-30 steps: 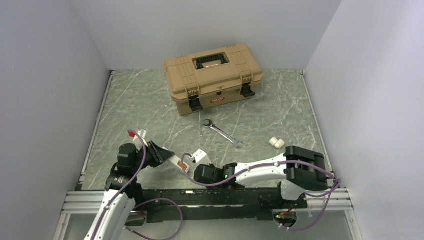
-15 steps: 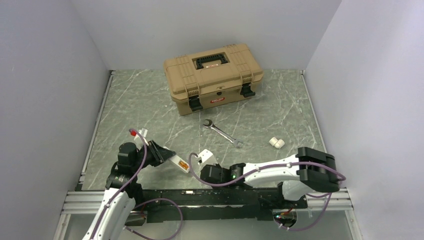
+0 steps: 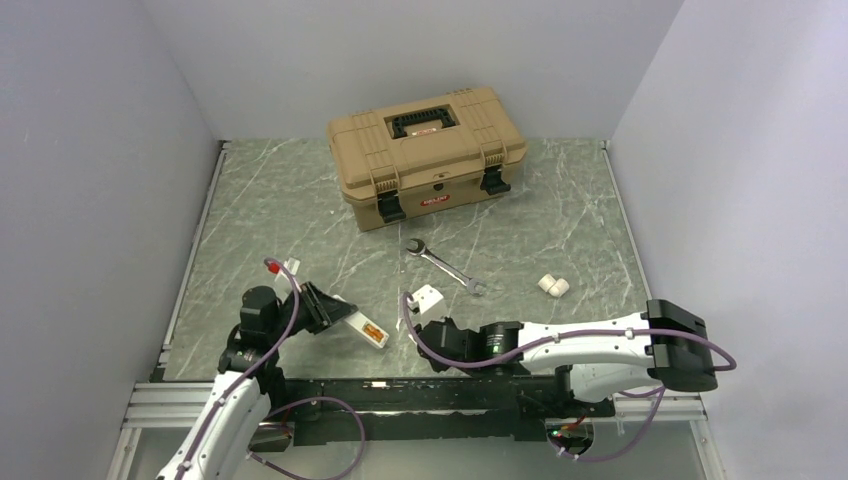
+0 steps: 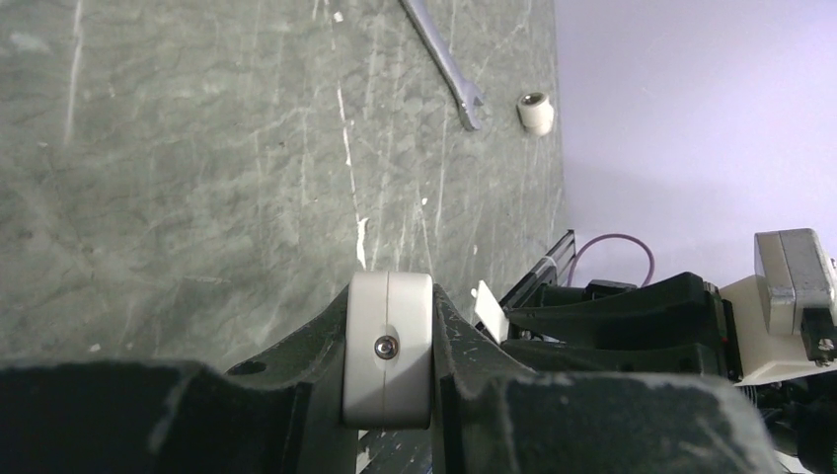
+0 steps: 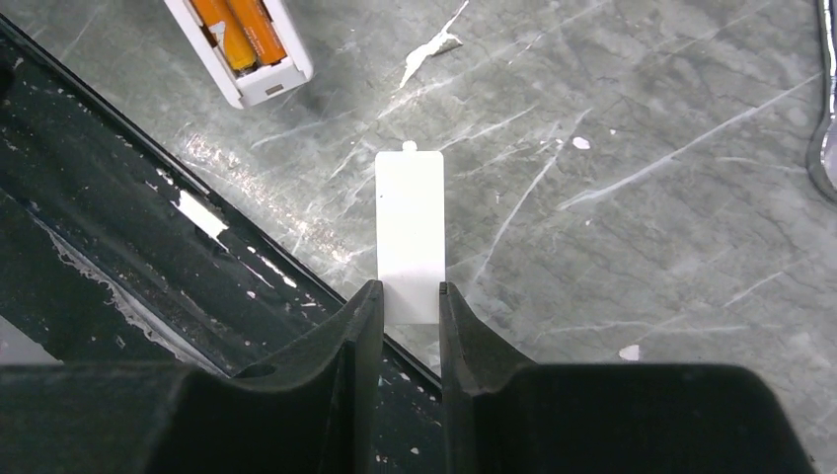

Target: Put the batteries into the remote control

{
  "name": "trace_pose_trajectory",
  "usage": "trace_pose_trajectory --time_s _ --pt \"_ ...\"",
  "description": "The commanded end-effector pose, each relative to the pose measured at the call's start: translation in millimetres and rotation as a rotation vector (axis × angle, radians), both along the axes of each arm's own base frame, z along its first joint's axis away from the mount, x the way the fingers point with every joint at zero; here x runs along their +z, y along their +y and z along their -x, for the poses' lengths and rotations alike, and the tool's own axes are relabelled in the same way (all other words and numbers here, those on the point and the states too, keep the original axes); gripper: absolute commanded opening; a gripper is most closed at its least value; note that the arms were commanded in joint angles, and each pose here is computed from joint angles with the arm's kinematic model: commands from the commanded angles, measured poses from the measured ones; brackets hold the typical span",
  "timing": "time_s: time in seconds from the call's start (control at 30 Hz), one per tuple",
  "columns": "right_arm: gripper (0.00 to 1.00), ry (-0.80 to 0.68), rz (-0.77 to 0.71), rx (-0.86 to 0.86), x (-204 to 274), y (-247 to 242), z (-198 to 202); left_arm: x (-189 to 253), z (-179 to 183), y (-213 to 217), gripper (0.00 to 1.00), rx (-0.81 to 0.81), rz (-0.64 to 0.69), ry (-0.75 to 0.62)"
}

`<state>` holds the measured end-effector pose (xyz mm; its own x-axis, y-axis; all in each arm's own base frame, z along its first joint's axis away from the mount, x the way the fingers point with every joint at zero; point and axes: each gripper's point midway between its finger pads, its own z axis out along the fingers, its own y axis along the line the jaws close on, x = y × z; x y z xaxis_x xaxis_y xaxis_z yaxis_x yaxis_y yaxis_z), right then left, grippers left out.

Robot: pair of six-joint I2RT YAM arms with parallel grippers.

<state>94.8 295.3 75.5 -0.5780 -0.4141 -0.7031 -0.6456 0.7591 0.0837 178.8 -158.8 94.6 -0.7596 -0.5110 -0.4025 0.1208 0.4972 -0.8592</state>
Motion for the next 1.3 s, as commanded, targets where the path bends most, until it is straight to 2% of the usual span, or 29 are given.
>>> trace_pose_trajectory --time_s 0.0,0.17,0.47,0.77,1.27 --pt "0.27 -0.052 -0.063 -0.013 35.0 9.6 -8.6 23.4 -3.7 -8.3 0.00 -0.037 0.065 -0.089" --pt "0.27 -0.087 -0.087 0.013 56.7 24.7 -13.2 22.3 -0.1 -19.4 0.00 -0.055 0.127 -0.076" --pt "0.27 -0.105 -0.137 0.045 79.5 33.6 -12.7 25.5 8.0 -45.7 0.00 -0.114 0.164 -0.071" --pt "0.28 -0.099 -0.130 0.038 70.5 27.8 -12.4 30.2 6.3 -44.9 0.00 -0.108 0.152 -0.082" --pt "0.31 -0.113 -0.150 0.156 71.7 47.9 -4.4 57.6 13.7 -53.5 0.00 -0.149 0.288 -0.102"
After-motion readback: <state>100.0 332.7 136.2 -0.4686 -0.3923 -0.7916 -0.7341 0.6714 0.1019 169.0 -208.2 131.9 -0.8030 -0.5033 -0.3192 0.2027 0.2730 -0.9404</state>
